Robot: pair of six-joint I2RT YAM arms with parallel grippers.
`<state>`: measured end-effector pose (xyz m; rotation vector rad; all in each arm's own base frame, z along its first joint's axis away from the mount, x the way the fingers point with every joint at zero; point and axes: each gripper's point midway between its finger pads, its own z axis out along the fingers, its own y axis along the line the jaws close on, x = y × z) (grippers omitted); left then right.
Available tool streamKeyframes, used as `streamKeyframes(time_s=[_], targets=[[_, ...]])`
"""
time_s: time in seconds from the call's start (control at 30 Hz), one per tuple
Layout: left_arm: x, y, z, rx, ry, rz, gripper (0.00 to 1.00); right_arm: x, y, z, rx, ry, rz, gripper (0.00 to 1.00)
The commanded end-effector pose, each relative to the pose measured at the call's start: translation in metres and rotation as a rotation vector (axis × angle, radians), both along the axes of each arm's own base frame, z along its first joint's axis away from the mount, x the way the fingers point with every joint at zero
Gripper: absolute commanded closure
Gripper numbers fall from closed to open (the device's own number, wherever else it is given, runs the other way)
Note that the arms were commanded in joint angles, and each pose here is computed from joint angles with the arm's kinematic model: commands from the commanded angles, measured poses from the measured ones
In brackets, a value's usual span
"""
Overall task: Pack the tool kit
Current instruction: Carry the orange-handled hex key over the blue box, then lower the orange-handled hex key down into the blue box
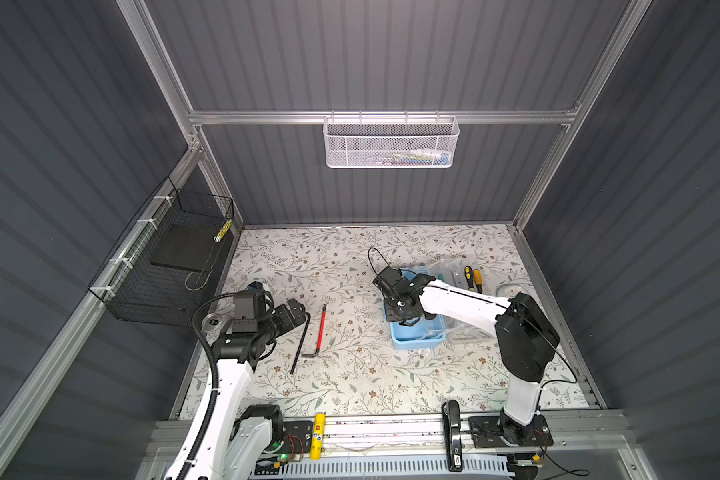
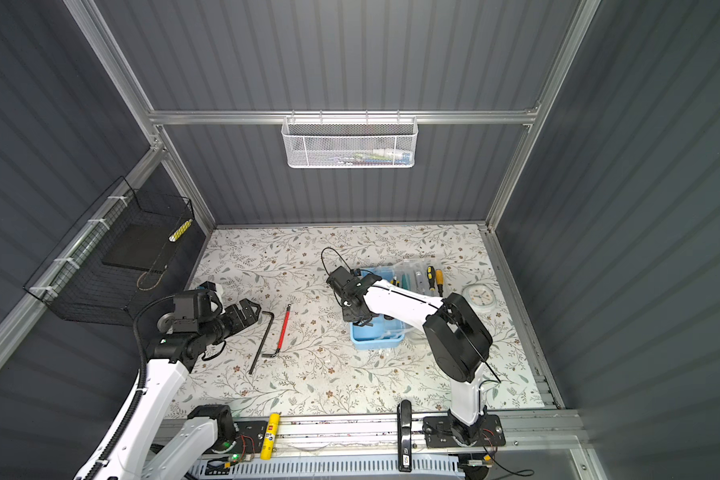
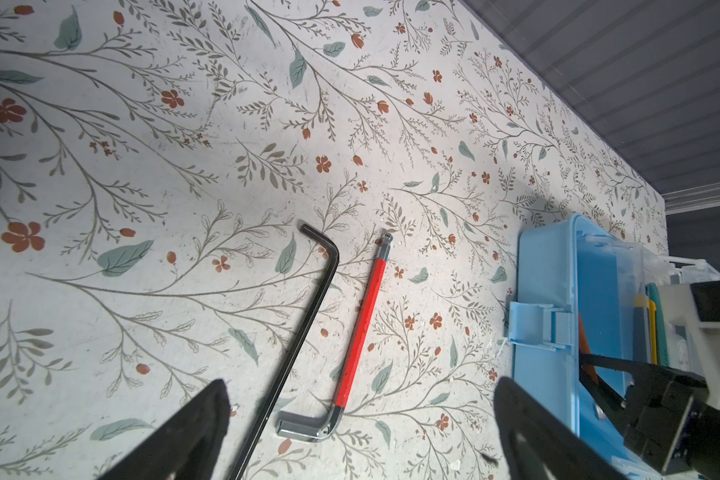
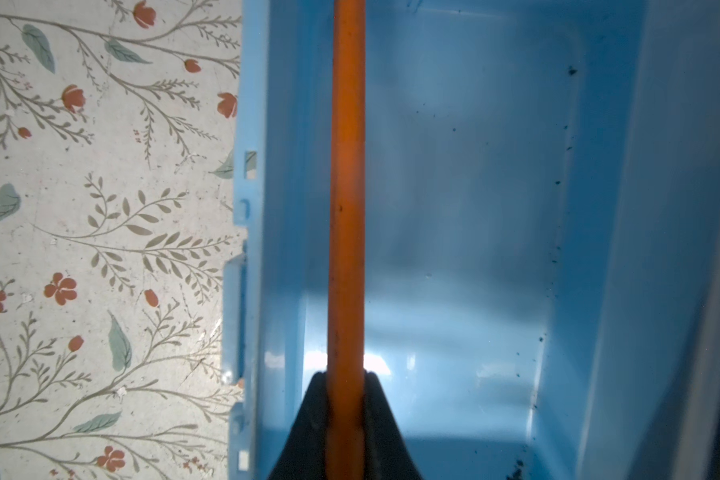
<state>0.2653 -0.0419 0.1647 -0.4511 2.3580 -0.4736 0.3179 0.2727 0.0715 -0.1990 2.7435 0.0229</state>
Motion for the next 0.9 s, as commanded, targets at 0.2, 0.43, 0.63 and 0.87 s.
streamKeyframes(time_s=[0.2,0.43,0.63,0.87], targets=[[-0.002,0.002,-0.005,0.009,0.016,-0.003,0.00,0.011,0.000,-0.014,0.014,-0.003,-0.017,1.00],[-0.003,0.003,-0.004,0.012,0.013,0.000,0.01,0.008,-0.001,-0.028,0.007,0.022,-0.016,1.00],[-0.004,0.006,-0.003,0.021,0.011,0.019,0.00,0.005,-0.004,-0.039,0.012,0.052,-0.025,0.89],[-0.003,0.007,0.000,0.028,0.011,0.024,0.01,0.002,-0.006,-0.043,0.007,0.069,-0.022,0.76]])
